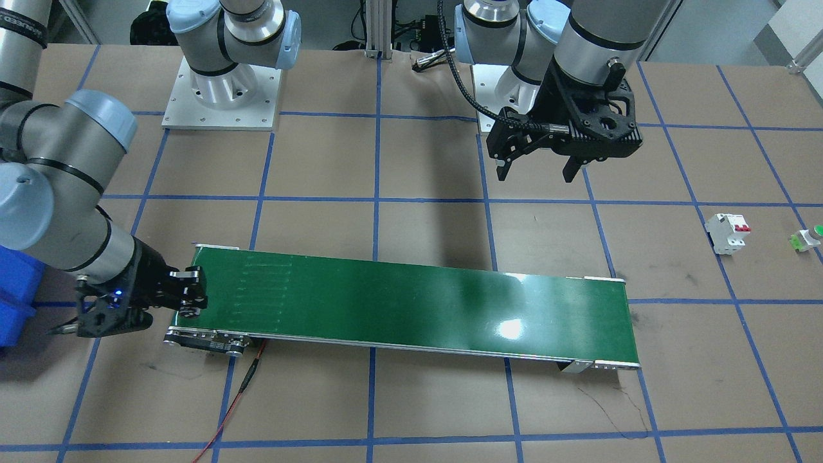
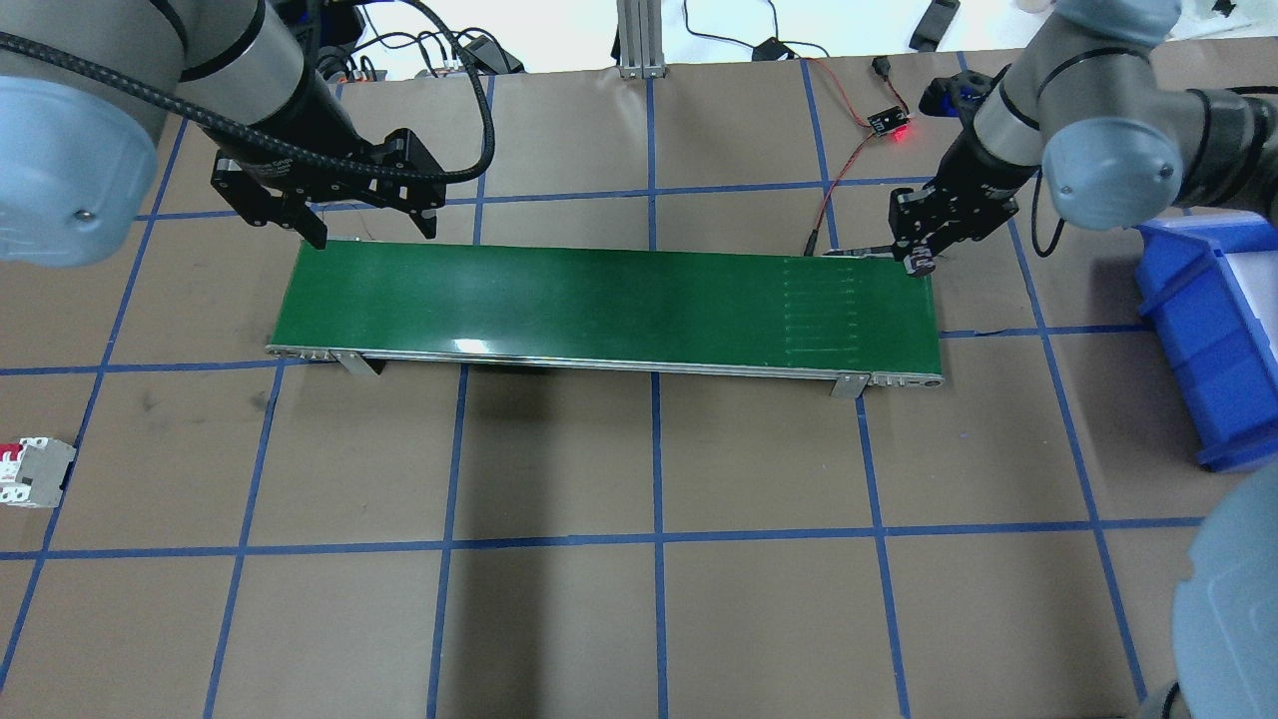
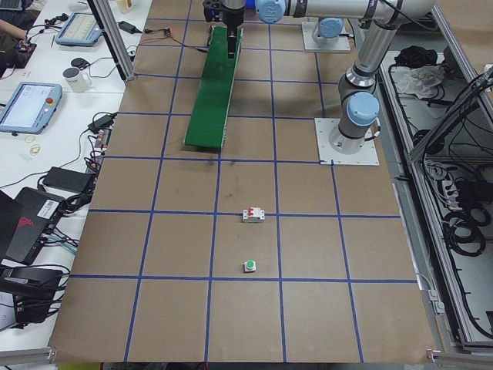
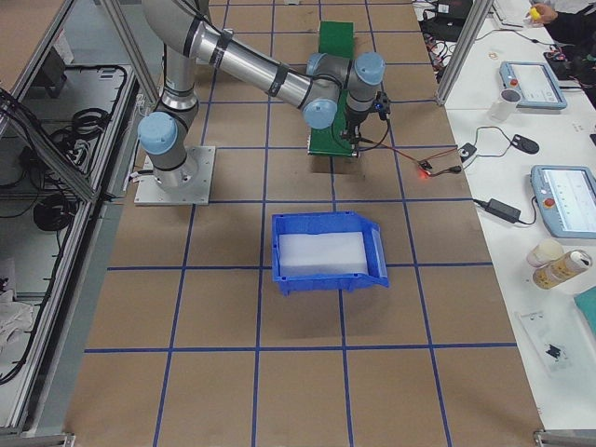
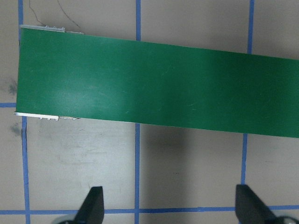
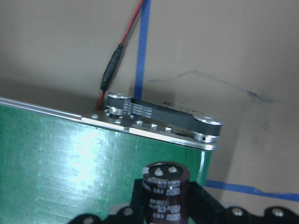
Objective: Move capacitor from left to right
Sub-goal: 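Carry the capacitor with the right gripper over the blue bin, then release the capacitor into the blue bin with the right gripper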
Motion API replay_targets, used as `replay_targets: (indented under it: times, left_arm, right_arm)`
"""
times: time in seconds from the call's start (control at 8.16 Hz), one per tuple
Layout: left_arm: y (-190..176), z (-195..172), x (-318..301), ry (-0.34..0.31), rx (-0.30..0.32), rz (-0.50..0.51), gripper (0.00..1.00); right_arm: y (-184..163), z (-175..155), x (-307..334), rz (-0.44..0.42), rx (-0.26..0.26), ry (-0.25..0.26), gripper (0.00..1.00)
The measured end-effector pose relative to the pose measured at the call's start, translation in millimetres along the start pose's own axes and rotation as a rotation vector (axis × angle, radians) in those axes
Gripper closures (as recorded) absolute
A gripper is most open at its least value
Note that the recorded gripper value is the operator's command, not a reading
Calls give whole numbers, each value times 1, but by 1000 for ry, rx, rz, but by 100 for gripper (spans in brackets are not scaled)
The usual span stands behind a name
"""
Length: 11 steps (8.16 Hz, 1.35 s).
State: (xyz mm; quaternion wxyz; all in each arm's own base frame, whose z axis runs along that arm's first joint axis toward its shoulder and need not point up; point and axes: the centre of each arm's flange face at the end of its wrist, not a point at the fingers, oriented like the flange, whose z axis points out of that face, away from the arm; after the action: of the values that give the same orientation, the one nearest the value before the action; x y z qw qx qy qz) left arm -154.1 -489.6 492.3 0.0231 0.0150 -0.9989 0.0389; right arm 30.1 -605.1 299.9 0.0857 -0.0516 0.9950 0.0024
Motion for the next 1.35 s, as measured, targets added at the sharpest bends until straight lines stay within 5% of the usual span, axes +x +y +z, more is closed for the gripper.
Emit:
replay_targets:
  times: [0.61, 0.86, 1.1, 1.23, 1.35]
  left_arm:
    - [0, 0, 0, 0, 0, 0, 0]
    - [0, 0, 0, 0, 0, 0, 0]
    - [0, 0, 0, 0, 0, 0, 0]
    - [0, 0, 0, 0, 0, 0, 0]
    - [0, 0, 0, 0, 0, 0, 0]
  right_arm:
    - [48, -119, 205, -273, -53, 273, 92]
    - [63, -107, 287, -402, -63, 328, 100]
    - [73, -60, 332, -441, -88, 308, 100]
    - [78, -33, 342, -442, -93, 291, 59]
    - [81, -14, 347, -442, -94, 279, 1]
